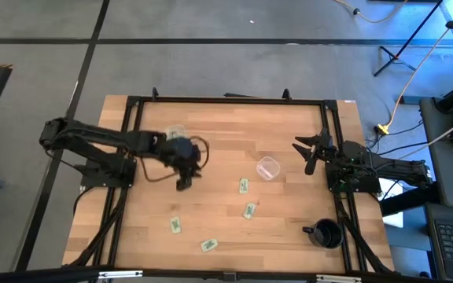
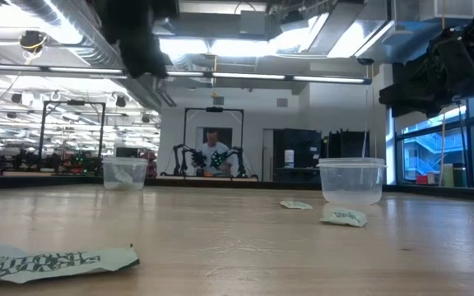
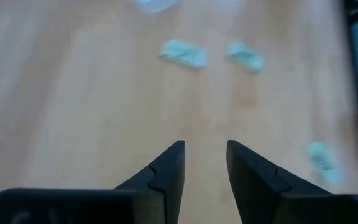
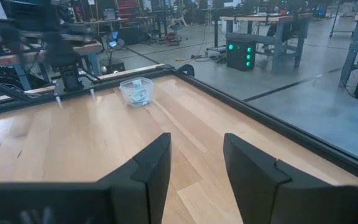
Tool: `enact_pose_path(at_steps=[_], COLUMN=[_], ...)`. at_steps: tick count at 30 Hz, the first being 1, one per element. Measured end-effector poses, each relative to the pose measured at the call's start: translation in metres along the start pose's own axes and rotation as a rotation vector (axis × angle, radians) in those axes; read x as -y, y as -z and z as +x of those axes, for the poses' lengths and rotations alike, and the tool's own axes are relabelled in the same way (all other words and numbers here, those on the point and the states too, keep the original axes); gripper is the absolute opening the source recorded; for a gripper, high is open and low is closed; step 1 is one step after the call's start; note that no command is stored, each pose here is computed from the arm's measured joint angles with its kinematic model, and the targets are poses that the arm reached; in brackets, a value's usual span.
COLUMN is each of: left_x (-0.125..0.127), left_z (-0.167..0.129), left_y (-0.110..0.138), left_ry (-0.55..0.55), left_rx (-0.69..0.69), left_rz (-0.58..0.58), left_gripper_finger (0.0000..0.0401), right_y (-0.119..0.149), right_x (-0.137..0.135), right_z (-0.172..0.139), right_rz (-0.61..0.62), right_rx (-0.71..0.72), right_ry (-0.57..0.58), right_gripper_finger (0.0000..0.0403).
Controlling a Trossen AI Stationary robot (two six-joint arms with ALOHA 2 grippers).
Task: Pick and place Stevia / Truvia into bins
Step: Put the green stevia packet into the left white container
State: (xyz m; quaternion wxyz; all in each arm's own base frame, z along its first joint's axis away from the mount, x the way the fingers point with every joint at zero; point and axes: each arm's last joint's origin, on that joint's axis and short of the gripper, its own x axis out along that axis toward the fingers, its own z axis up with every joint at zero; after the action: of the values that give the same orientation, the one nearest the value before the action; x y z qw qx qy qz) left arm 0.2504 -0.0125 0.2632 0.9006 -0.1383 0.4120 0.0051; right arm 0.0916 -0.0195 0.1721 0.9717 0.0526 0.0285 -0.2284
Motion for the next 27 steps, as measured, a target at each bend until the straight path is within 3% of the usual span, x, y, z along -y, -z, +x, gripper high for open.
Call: enact_pose_path(at_steps=[8,14,23,27], left_x=[0.074,0.107,0.116,0.119], left_z=[0.024,0.047,0.053,0.048], left_y=[0.010,0.021,0.064,0.082], left_ry=[0.180,0.275,0.158,0.074], left_rx=[0.087,0.106,-0.218,-0.308], left_rz=[0.158,0.181,0.001,0.027], left_gripper_finger=[0.0119,0.0148,0.0165,0.0156], right_y=[0.000,0.000,0.000,0.000], right_x=[0.000,0.000,0.000,0.000], right_z=[0.000,0.000,0.000,0.000], right_rz=[0.002,0.009,0.062,0.063], right_rx=[0.000,0.000,0.000,0.000], right_ry=[0.000,0.000,0.000,0.000], right_gripper_finger=[0.0152,0.0152,0.0152,0.0152])
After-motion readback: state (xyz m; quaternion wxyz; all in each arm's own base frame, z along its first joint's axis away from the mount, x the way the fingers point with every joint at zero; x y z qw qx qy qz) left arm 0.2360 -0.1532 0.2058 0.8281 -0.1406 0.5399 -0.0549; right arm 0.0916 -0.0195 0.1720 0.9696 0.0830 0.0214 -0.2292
